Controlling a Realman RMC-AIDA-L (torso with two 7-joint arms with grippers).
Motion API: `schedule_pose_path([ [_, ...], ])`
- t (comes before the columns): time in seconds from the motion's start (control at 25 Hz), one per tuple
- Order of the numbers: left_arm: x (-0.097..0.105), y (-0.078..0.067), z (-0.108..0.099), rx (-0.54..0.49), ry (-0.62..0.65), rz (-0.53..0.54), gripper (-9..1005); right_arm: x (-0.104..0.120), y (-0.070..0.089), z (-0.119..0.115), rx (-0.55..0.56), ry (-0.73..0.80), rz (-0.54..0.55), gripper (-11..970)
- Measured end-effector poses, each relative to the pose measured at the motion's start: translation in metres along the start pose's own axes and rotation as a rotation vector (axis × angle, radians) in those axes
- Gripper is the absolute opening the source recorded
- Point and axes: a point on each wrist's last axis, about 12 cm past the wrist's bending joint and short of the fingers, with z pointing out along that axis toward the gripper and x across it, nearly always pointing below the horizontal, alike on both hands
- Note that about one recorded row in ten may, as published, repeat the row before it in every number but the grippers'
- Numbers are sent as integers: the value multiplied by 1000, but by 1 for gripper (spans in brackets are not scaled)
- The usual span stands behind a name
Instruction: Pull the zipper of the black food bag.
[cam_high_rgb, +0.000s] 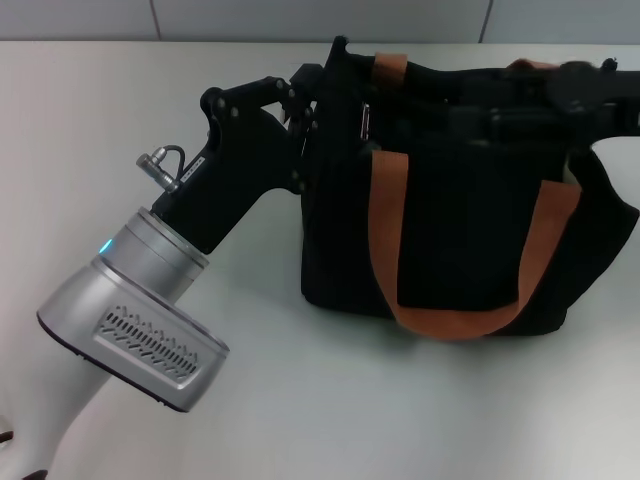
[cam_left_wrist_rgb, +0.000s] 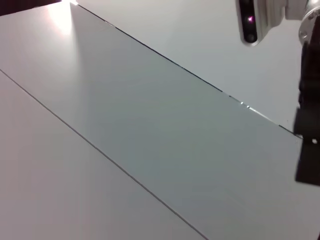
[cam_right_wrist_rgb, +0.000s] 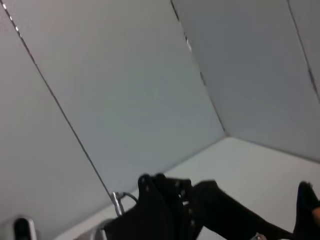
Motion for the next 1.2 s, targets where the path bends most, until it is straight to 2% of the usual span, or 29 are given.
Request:
schedule_pose_path([
  [0.32,3,5,2,-31,14,49,20,-5,-5,31,34,66,-8,681],
  [0.4,3,6,2,-42,18,99,20,-6,-5,43,39,91,-12,681],
  [0.68,2,6,2,-45,16,138,20,-7,-5,58,59,126,-32,681],
  [0.88,0,6,1,-51,-1,136,19,-12,-8,62,82,128,-51,484],
  [1.2,-1,6,-1,-53,-7,137,20,-17,-10,74,107,176,-81,443],
])
